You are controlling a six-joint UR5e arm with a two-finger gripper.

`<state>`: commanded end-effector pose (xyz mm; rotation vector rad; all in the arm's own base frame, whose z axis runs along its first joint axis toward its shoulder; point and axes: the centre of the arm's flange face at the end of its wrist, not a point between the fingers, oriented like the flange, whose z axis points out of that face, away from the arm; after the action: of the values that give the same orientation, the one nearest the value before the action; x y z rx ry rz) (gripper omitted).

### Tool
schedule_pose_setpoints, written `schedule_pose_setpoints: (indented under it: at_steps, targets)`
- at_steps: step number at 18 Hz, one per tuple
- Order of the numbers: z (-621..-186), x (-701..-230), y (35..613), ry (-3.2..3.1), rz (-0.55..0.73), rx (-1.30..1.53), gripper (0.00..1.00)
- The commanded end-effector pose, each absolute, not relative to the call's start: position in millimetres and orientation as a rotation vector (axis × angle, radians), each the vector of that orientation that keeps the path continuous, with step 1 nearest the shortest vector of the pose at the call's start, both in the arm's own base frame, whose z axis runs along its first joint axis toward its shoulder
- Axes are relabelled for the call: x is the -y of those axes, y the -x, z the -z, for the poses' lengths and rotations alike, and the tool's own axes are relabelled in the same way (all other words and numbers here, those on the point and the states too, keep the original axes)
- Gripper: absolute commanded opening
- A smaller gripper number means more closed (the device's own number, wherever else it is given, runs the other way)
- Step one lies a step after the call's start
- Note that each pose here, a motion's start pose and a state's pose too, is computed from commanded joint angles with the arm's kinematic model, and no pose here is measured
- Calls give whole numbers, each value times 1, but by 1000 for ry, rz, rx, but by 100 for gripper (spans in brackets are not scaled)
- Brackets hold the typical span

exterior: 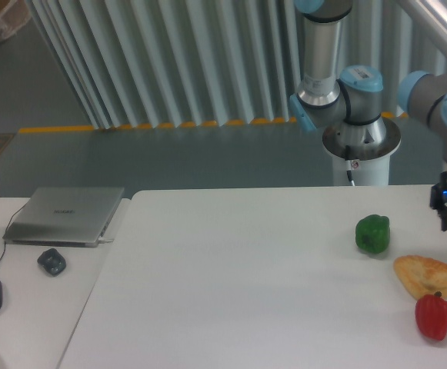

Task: Place the yellow pepper on the table

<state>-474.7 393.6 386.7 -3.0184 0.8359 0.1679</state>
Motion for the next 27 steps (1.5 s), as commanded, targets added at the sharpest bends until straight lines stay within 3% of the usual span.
schedule_pose_setpoints:
  at_steps: [18,19,21,25,27]
  targets:
    - [-394,-305,558,2967,-253,-1043,100]
    - [-393,-298,562,2993,-253,-951,100]
    - [-389,-290,574,3079,-285,-437,100]
    - [-389,-299,578,3008,-298,-239,100]
    - [-386,-299,585,2992,-303,23,100]
